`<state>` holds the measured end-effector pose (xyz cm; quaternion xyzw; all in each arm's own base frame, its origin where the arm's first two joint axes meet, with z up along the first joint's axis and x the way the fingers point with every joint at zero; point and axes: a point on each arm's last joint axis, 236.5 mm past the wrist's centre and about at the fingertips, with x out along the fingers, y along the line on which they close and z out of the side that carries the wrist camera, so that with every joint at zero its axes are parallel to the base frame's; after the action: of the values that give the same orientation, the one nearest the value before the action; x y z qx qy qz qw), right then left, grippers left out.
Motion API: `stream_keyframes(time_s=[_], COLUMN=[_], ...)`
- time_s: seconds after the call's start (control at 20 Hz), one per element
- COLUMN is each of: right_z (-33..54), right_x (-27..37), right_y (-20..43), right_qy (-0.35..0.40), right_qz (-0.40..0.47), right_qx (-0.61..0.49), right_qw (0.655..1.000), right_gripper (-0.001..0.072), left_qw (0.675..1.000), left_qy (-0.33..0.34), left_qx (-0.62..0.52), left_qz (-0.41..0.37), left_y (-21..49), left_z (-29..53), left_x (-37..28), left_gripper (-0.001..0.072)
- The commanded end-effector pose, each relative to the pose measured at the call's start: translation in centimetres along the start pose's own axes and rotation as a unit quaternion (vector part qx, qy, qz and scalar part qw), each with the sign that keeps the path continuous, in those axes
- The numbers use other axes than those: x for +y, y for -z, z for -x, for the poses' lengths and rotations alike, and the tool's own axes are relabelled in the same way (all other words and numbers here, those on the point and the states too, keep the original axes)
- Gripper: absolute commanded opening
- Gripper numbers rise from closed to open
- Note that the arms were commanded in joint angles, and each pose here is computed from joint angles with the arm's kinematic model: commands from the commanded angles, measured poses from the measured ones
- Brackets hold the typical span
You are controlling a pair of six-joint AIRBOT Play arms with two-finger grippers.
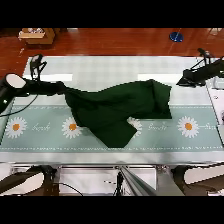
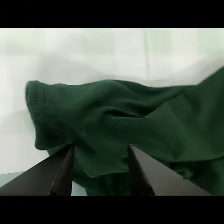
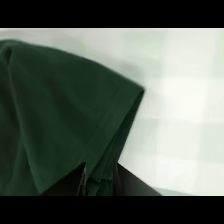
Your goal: Fold the shirts.
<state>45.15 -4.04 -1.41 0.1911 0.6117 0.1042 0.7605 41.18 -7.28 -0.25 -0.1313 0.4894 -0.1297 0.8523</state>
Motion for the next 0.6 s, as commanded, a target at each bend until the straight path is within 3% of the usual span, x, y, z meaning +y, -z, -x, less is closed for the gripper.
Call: stream_keyframes(time_s=[0.0, 0.05, 0.1, 0.15, 0.25, 0.55], right_z=[2.4, 3.4, 4.2, 4.8, 5.1, 2.9], right_x=[1.1, 1.1, 1.1, 1.0, 1.2, 0.6], right_y=[0.8, 1.3, 1.6, 1.9, 2.4, 4.6], right_qy=[-0.008, 0.001, 0.012, 0.021, 0.021, 0.01], right_qz=[0.017, 0.029, 0.035, 0.04, 0.038, 0.018], right_qx=[0.0, 0.002, 0.002, 0.003, 0.012, 0.044], right_qw=[1.0, 1.0, 0.999, 0.999, 0.999, 0.999], right_gripper=[0.026, 0.0261, 0.0261, 0.0264, 0.0398, 0.0399], left_qw=[0.998, 0.995, 0.992, 0.986, 0.973, 0.941], left_qy=[0.026, 0.035, 0.042, 0.05, 0.068, 0.154], left_qx=[0.06, 0.09, 0.119, 0.154, 0.214, 0.274], left_qz=[0.004, 0.011, 0.02, 0.035, 0.055, 0.126], left_y=[1.2, 2.2, 3.5, 5.2, 8.7, 16.3], left_z=[2.0, 2.8, 3.4, 4.0, 4.5, 2.5], left_x=[-0.7, -0.6, -0.5, -0.5, -1.2, -6.1], left_gripper=[0.0428, 0.0429, 0.0508, 0.0631, 0.0632, 0.0632])
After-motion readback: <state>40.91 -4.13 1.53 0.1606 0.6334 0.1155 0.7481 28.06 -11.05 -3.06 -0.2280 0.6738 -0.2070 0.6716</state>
